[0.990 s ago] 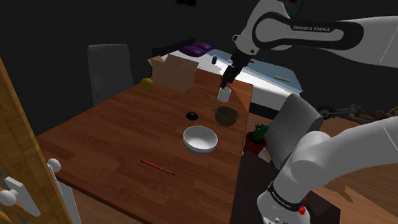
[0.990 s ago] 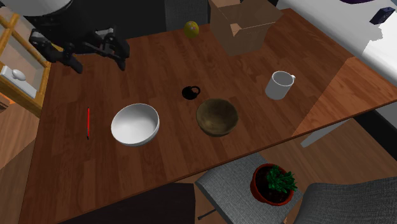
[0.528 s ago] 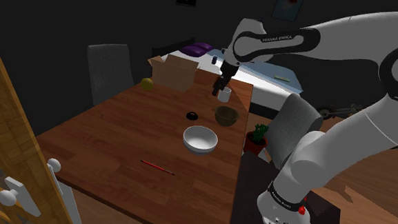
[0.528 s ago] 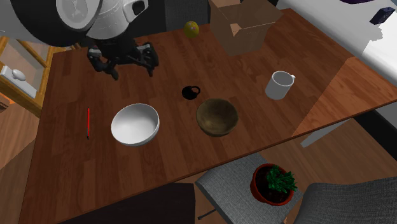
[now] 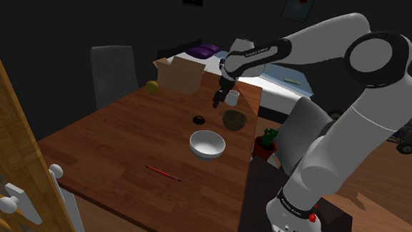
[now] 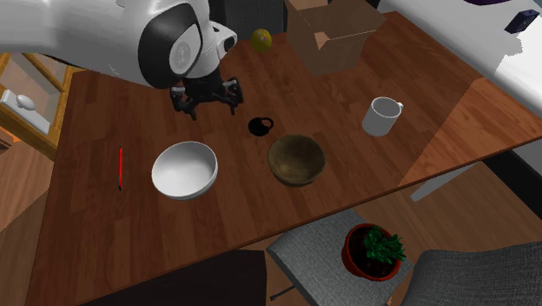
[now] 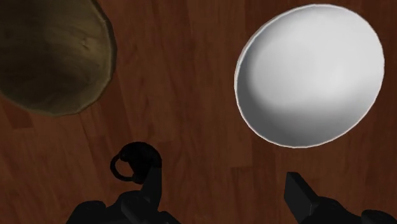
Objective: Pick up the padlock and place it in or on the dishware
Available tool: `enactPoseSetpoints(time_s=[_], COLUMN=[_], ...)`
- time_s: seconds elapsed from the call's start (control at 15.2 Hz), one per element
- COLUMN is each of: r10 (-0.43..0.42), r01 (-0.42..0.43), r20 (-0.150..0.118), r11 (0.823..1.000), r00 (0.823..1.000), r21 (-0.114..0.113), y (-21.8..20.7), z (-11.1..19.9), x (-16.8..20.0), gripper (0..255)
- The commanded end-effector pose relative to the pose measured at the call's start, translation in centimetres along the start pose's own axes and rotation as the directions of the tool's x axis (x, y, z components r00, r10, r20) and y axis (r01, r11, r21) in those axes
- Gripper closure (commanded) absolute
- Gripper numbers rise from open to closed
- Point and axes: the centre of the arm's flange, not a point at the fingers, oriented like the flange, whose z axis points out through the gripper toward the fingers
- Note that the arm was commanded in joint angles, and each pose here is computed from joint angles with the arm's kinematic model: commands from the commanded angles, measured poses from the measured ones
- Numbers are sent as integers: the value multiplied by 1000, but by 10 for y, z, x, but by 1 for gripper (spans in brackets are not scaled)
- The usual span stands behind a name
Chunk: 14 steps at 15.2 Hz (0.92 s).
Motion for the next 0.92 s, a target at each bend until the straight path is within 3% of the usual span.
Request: enactPoseSetpoints(time_s=[0.0,0.86], r10=[-10,-67], r01=[10,67], r20=[10,77], r11=[1000,998], r00=[1000,995], r21=[-2,-4], y=[10,86], z=[22,169], x=[10,66], gripper=[0,0])
